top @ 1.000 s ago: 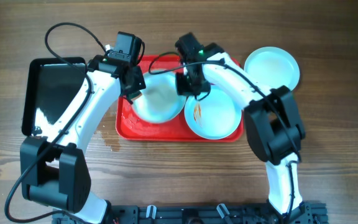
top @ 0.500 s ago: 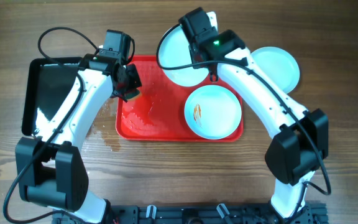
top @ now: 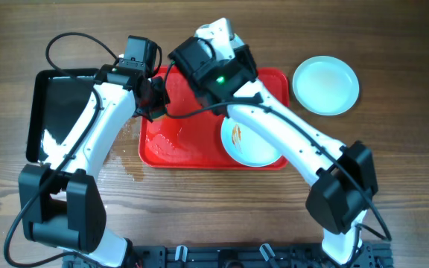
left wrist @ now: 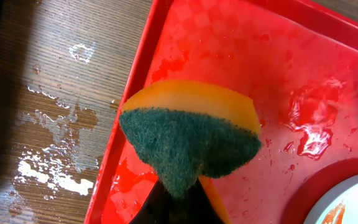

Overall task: Clean dirty plates on tray and stack at the side
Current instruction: 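Grasp the scrubbed plate rim with the right gripper, then carry the plate right and stack it on the side plate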

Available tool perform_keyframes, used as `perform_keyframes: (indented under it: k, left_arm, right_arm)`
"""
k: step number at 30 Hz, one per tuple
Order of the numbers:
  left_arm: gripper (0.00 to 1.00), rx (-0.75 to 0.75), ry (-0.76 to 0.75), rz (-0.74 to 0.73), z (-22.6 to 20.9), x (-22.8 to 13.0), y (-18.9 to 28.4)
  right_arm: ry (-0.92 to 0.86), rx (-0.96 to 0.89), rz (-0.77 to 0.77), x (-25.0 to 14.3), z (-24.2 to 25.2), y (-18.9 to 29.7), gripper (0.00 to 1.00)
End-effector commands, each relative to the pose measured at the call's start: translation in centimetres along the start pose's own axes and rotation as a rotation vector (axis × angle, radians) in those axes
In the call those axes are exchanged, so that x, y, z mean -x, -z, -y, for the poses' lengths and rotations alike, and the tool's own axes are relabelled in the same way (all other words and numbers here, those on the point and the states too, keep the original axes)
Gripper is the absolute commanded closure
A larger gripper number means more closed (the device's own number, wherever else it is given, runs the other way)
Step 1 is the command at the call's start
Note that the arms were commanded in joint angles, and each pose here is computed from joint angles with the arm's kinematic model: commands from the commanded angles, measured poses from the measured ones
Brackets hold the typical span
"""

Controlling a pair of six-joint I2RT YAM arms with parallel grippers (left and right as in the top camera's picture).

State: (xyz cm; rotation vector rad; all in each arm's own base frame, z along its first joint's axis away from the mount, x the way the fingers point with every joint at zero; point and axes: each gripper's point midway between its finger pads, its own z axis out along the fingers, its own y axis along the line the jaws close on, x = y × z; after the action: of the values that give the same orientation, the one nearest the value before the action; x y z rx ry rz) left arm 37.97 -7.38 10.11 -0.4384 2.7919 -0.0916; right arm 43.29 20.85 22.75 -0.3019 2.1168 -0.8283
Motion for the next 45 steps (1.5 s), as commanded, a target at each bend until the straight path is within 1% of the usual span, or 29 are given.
perform_keyframes:
  k: [1, 5, 8, 14, 18, 22, 26, 29, 31, 32, 34, 36, 39, 42, 45]
  left_arm:
    - [0.96, -0.025, 0.005, 0.023, 0.4, 0.7, 0.8]
    - [0.96, -0.024, 0.005, 0.022, 0.4, 0.7, 0.8]
    - [0.96, -0.024, 0.005, 0.023, 0.4, 0.7, 0.8]
    - [0.96, -0.024, 0.005, 0.022, 0.4, 0.7, 0.8]
    - [0.96, -0.024, 0.005, 0.022, 0.4, 0.7, 0.8]
    - [0.96, -0.024, 0.005, 0.022, 0.4, 0.7, 0.8]
    - [0.96, -0.024, 0.005, 0.022, 0.4, 0.7, 0.8]
    - [0.96, -0.024, 0.004, 0.022, 0.4, 0.7, 0.8]
    - [0.96, -0.024, 0.005, 0.021, 0.3, 0.7, 0.8]
    - [0.96, -0.024, 0.004, 0.021, 0.4, 0.7, 0.8]
    - [0.96, -0.023, 0.004, 0.021, 0.3, 0.7, 0.8]
    - [0.96, -0.023, 0.004, 0.019, 0.3, 0.6, 0.7]
    - [0.96, -0.022, 0.004, 0.018, 0.3, 0.6, 0.7]
    - [0.96, -0.022, 0.004, 0.019, 0.3, 0.6, 0.7]
    - [0.96, -0.025, 0.005, 0.024, 0.4, 0.7, 0.7]
  right_arm:
    - [-0.018, -0.12, 0.056, 1.3, 2.2, 1.4, 0.96]
    - [-0.018, -0.117, 0.055, 1.2, 2.2, 1.4, 0.96]
    - [-0.015, -0.08, 0.047, 1.1, 1.5, 1.3, 0.96]
    - [0.0, 0.273, -0.044, -0.7, -4.4, 1.5, 0.96]
    - [-0.089, 0.287, -0.105, -1.6, -4.1, 0.7, 0.96]
    - [-0.111, 0.339, -0.195, -3.3, -4.0, -0.2, 0.96]
    - [-0.171, 0.478, -0.307, -4.7, -4.3, -1.8, 0.96]
    - [-0.271, 0.647, -0.408, -5.5, -4.0, -3.5, 0.96]
    - [-0.342, 0.8, -0.461, -6.0, -2.9, -5.1, 0.96]
    - [-0.379, 0.848, -0.479, -6.1, -2.2, -5.8, 0.96]
    - [-0.457, 0.907, -0.507, -6.6, -0.4, -7.2, 0.96]
    - [-0.555, 0.952, -0.543, -7.7, 2.3, -9.1, 0.96]
    - [-0.682, 0.955, -0.593, -10.1, 5.5, -11.7, 0.96]
    - [-0.802, 0.874, -0.658, -14.5, 9.1, -15.0, 0.96]
    - [-0.894, 0.813, -0.696, -18.2, 11.3, -17.3, 0.96]
